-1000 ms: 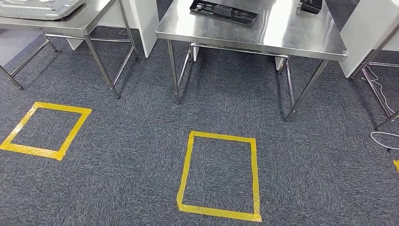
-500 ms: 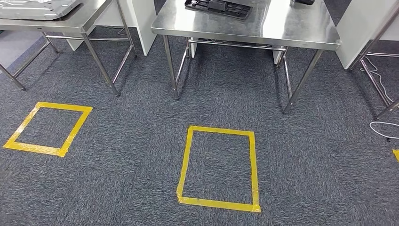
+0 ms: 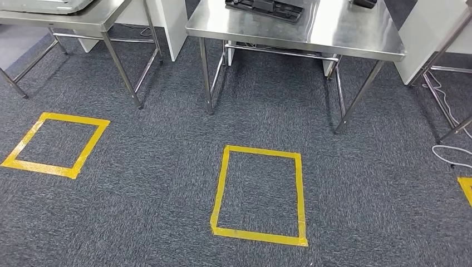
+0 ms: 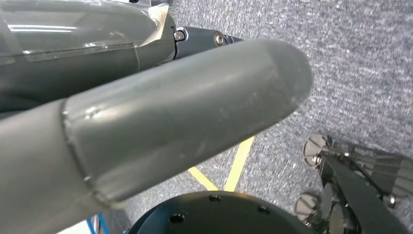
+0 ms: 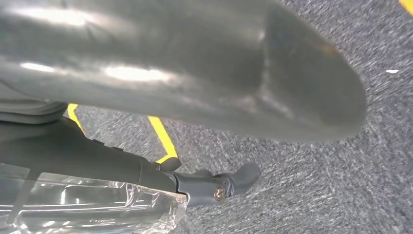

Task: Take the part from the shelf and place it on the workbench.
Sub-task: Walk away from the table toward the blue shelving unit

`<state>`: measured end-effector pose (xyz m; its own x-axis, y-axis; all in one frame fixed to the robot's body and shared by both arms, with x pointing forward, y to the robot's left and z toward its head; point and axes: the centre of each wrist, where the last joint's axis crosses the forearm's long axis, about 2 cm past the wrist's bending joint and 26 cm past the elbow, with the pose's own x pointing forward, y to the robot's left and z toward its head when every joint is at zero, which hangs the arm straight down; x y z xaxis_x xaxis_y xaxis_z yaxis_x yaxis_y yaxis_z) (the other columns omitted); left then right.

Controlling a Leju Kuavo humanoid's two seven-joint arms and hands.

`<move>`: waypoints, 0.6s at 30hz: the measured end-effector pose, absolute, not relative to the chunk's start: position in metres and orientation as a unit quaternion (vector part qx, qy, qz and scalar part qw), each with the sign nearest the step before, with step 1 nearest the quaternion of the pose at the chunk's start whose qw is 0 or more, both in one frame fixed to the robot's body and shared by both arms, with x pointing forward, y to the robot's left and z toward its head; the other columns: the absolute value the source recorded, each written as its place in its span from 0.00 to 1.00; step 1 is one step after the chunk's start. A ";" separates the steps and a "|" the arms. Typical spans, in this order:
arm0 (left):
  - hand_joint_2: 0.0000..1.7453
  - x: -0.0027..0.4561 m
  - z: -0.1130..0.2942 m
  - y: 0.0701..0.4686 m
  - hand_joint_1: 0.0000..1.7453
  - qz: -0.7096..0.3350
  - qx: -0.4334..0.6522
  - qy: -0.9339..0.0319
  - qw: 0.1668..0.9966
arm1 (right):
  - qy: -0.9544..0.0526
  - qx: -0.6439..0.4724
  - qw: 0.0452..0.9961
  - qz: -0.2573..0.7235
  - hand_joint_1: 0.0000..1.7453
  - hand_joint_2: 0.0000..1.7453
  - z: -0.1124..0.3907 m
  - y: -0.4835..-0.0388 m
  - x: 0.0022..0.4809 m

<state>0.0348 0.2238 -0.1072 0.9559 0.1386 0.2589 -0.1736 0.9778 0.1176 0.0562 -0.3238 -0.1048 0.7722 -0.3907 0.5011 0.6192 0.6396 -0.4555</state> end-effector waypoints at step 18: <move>0.00 0.033 -0.107 0.222 0.00 0.067 0.061 -0.121 0.989 | -0.218 -0.288 0.880 -0.309 0.00 0.00 -0.106 -0.330 0.053</move>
<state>0.0325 0.2217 -0.1072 0.9616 0.1186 0.2474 -0.1479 0.9836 0.1034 0.0529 -0.3297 -0.1058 0.7137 -0.4180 0.5621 0.6694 0.6433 -0.3716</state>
